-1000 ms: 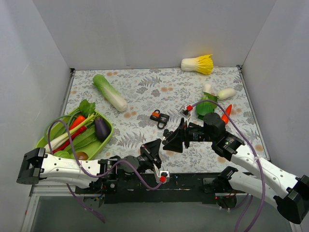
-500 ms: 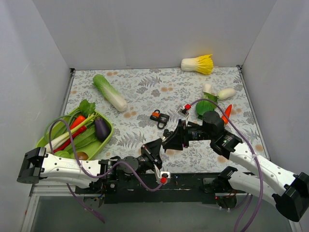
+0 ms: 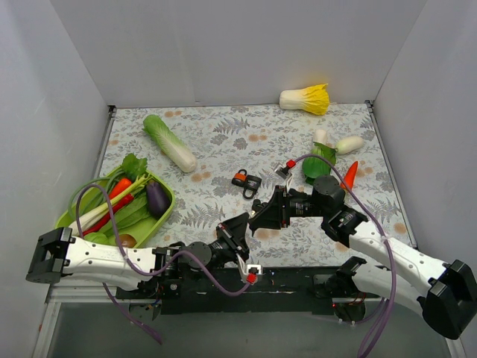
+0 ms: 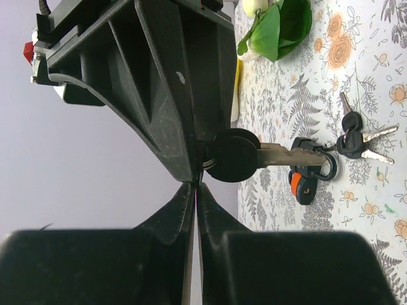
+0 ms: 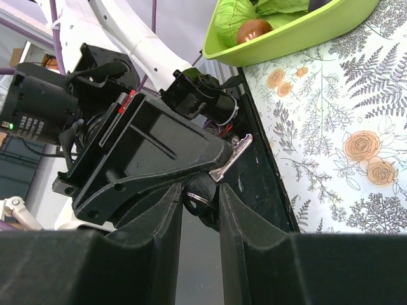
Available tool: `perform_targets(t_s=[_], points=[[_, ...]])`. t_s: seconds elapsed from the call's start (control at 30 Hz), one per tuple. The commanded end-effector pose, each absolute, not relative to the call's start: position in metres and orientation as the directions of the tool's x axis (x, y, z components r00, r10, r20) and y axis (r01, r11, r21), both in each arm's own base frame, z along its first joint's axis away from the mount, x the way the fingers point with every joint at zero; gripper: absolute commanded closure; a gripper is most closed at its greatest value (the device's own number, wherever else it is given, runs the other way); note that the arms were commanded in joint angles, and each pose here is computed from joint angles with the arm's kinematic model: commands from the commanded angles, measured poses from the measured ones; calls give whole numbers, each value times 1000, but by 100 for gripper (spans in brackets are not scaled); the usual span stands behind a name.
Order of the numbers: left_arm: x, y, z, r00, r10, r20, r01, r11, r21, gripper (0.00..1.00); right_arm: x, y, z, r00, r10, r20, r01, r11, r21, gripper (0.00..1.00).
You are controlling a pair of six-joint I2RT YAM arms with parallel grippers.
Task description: Unlock with the key
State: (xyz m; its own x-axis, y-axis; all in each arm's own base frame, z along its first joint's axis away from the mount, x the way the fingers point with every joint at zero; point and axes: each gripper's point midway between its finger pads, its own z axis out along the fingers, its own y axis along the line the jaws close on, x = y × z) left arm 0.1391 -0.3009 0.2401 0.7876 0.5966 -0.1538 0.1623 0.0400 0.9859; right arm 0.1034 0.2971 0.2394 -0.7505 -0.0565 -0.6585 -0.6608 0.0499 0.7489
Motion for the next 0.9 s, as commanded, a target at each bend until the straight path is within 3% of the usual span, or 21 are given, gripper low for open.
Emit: perform_targets(t_s=[0.0,0.03,0.1,0.13,0.2,0.33,0.37,0.43,0.47,0.53,0.57,0.63,0.67,0.7,0.87], points=[[139,-297,243,791,589,-170,152,79,985,95,99,297,261,-722,-17,-692,-691,-29,722,99],[139,-296,249,788,585,-193,155,114,981,84,101,296,259,-724,-12,-689,-689,-20,724,99],[140,-294,252,781,581,-227,174,147,974,73,104,294,256,-731,-2,-683,-683,-3,731,99],[141,-291,253,771,579,-266,201,175,964,59,108,292,251,-738,5,-675,-675,16,738,99],[145,-288,254,739,600,-308,238,195,951,52,109,290,248,-743,16,-670,-669,25,743,99],[148,-287,250,665,621,-415,345,237,908,25,117,287,241,-745,46,-665,-662,62,747,99],[147,-288,246,636,615,-467,395,261,881,11,118,286,239,-743,49,-667,-664,70,744,99],[144,-291,243,595,606,-528,469,272,841,5,123,284,234,-716,54,-696,-689,109,717,99],[141,-293,240,530,573,-625,547,332,768,2,126,284,232,-702,55,-711,-700,130,702,99],[138,-301,244,447,538,-715,648,356,673,2,137,279,225,-641,58,-765,-742,206,637,99],[135,-306,241,308,475,-824,734,432,523,2,138,276,215,-649,34,-760,-731,248,635,99],[151,-310,246,118,432,-894,791,503,347,2,150,270,212,-606,39,-795,-746,319,584,99],[144,-321,244,43,383,-923,857,461,231,2,151,266,205,-584,10,-812,-759,348,550,99],[159,-317,242,-118,316,-941,840,537,75,2,153,264,206,-565,8,-825,-767,364,529,99],[175,-333,246,-449,74,-890,756,563,-334,2,159,255,204,-481,-32,-876,-807,407,428,99]])
